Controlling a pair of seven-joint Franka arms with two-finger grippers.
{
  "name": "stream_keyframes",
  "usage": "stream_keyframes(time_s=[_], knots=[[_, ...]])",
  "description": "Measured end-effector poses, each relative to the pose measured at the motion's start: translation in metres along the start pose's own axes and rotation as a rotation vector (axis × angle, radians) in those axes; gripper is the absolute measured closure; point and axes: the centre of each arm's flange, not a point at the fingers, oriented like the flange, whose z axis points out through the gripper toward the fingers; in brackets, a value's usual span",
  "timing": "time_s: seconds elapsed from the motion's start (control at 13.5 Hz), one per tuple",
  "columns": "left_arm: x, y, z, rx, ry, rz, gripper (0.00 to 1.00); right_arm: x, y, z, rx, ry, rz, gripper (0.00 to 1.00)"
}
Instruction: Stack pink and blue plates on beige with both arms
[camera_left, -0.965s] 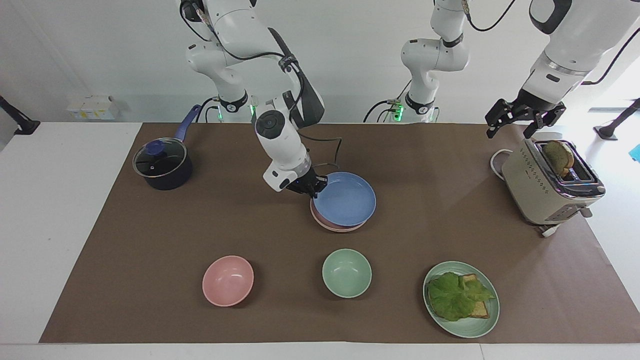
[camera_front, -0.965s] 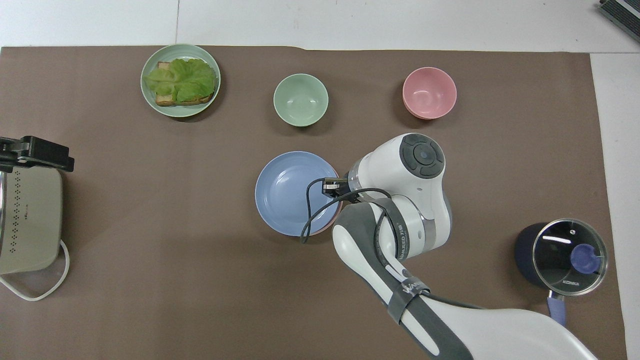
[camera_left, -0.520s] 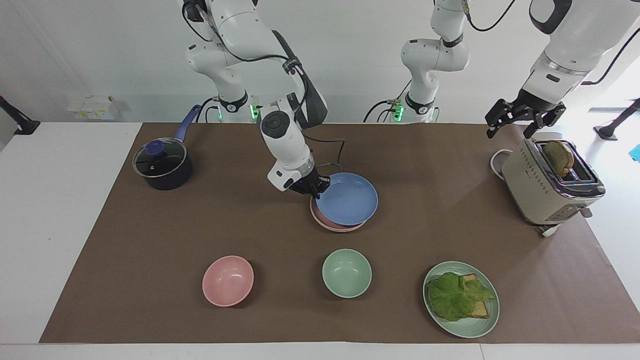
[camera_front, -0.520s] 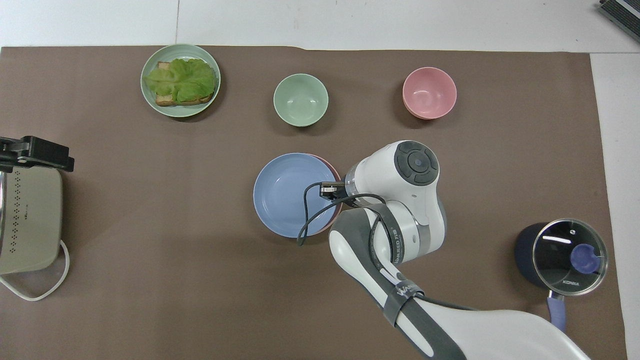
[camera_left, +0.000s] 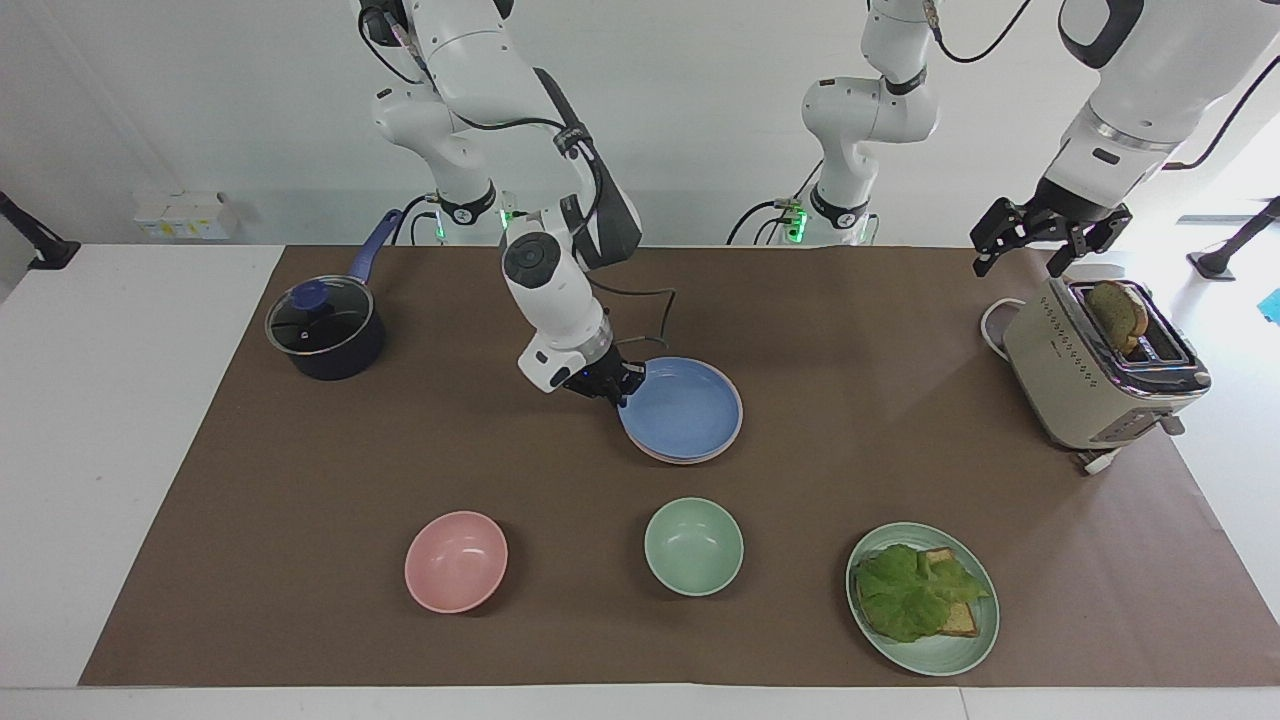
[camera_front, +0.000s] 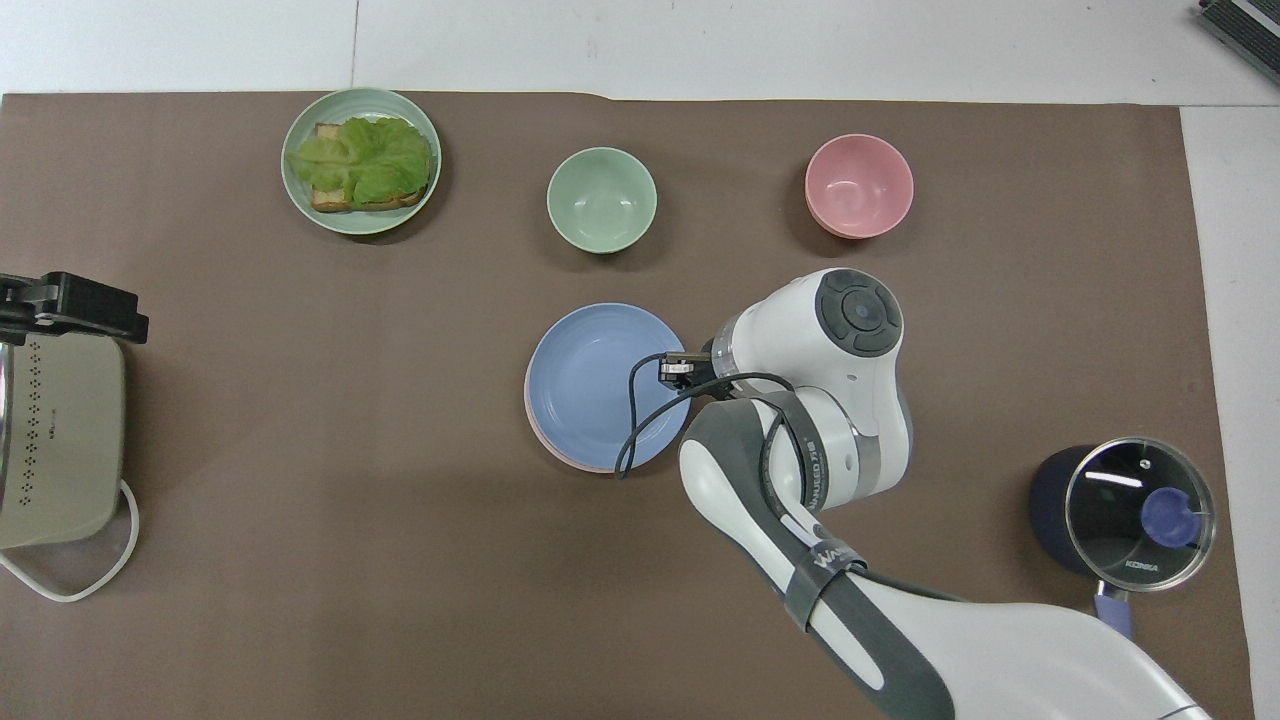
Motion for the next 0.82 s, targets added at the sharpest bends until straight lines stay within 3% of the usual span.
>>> stream_keyframes(time_s=[0.3, 0.52, 0.82], knots=[[0.000, 0.000, 0.000, 0.000, 0.000, 0.000, 0.00, 0.004, -0.007, -0.019, 0.017, 0.027, -0.008, 0.33], [0.000, 0.000, 0.000, 0.000, 0.000, 0.000, 0.00, 0.012, 0.007, -0.078, -0.041, 0.081, -0.052, 0.02], [0.000, 0.000, 0.000, 0.000, 0.000, 0.000, 0.00, 0.021, 0.059, -0.171, -0.129, 0.095, -0.026, 0.00]])
